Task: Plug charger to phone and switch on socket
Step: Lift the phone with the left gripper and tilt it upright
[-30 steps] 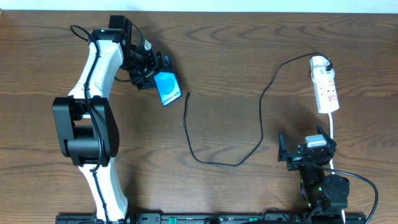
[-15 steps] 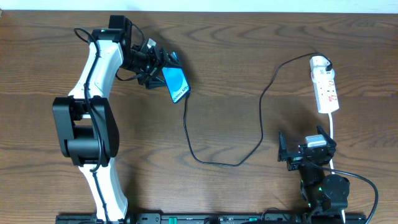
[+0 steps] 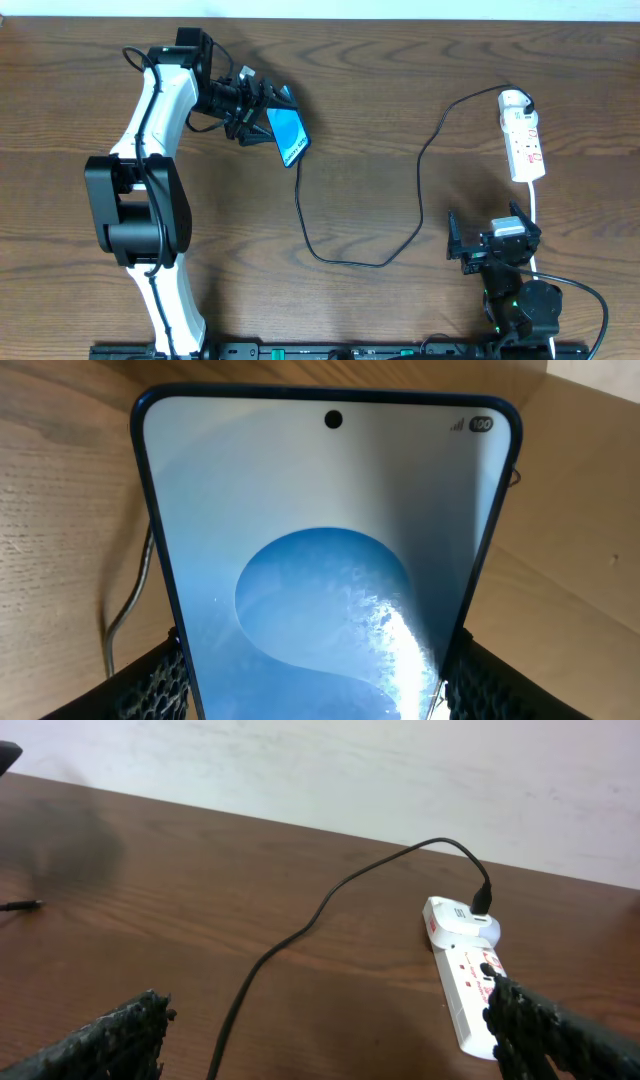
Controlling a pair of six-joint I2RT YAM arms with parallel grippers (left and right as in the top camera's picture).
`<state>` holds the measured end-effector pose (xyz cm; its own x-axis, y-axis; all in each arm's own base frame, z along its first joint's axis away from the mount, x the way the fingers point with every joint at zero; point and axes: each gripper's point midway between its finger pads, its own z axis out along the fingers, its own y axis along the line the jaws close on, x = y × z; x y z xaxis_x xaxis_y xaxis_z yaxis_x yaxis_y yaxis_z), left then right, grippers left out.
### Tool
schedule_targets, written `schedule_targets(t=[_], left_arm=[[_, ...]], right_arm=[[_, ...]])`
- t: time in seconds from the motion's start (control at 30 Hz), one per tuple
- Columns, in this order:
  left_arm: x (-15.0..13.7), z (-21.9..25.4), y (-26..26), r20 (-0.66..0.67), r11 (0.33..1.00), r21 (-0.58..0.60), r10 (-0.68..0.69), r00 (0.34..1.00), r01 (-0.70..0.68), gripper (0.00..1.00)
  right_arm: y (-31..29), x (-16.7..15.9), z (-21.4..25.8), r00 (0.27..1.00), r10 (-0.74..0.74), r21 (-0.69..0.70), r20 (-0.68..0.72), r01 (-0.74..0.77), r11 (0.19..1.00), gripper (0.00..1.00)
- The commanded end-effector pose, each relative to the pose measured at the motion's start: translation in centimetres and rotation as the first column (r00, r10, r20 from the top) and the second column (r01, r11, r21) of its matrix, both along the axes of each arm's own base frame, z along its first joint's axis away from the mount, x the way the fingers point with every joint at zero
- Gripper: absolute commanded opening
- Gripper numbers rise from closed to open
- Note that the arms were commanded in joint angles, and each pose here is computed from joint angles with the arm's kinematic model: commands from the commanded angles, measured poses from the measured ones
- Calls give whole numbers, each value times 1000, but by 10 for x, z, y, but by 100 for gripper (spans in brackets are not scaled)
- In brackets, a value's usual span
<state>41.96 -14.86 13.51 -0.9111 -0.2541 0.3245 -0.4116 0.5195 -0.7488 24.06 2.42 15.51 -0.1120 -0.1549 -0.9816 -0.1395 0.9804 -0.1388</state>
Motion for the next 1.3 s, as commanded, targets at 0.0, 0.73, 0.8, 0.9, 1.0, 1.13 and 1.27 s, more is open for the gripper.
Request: schedule_targets(t=[0.0,0.73,0.8,0.9,1.0,1.13,1.27], left_arm=[[0,15,-4,15,999,-51,-1,1000,1,68],[-2,34,-14,-112,983,-171,49,992,-68,68],[-2,36,-15,-134,979,-185,56,989,-80,68],[-3,39,-17,-139,975,-206,53,989,-81,68],[-3,44,-19,-163,968,-236,54,985,-92,68],[-3,45,-19,-179,966,-236,60,982,-102,68],[0,43,-18,-159,969,-225,63,985,-98,68]], right_arm=[[-1,0,-1,1000,-1,0,1,1,1000,99],[-1,0,-1,1000,-1,0,1,1,1000,99],[-1,0,-1,1000,-1,0,1,1,1000,99],[-1,0,-1,1000,-1,0,1,1,1000,99],[-1,0,-1,1000,-1,0,1,1,1000,99],[-1,0,-1,1000,-1,0,1,1,1000,99],[-1,0,-1,1000,-1,0,1,1,1000,99]])
